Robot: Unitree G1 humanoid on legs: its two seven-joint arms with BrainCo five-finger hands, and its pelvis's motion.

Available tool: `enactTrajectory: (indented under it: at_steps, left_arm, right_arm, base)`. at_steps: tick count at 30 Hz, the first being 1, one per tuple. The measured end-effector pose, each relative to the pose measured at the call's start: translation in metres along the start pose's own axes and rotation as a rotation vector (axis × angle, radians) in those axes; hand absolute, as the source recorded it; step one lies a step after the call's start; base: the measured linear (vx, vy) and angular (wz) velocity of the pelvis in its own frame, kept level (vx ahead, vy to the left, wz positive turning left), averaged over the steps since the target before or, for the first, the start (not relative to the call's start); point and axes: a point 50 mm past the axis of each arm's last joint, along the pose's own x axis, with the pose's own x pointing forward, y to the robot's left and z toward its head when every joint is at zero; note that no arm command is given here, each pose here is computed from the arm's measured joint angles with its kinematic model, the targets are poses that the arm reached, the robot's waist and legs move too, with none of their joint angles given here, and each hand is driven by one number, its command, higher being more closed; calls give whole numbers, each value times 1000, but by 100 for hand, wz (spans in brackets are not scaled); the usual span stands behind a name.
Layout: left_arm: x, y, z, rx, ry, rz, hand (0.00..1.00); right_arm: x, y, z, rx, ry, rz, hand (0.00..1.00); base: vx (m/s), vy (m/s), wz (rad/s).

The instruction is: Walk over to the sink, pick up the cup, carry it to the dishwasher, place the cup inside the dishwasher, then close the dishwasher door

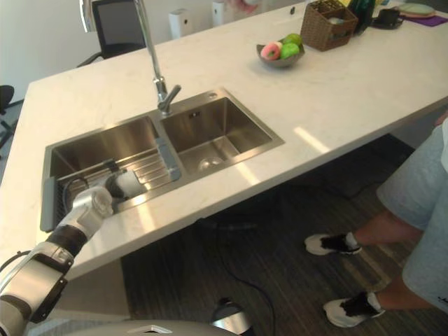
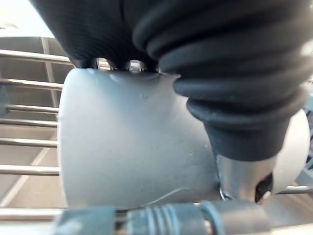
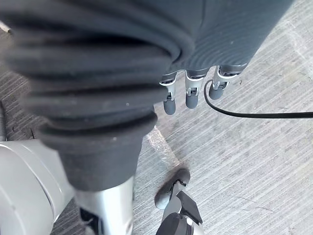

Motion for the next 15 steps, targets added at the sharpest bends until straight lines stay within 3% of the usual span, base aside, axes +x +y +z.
enactTrajectory:
  at_steps: [5,8,15]
  left_arm:
    - [-8,-2,35,-232,-189,-19,100]
    - [-13,2,50,-437,-255,-33,100]
    - [-38,11,78,-901,-426,-115,100]
  right_arm:
    - [1,1,7,-15,-31,-14,0]
    - [1,-1,9,-29,-49,-48,0]
    - [0,-9,22,-339,-58,-259,0]
  base:
    - [6,-6,12]
    - [10,-10,10]
    - [-16,-13,21]
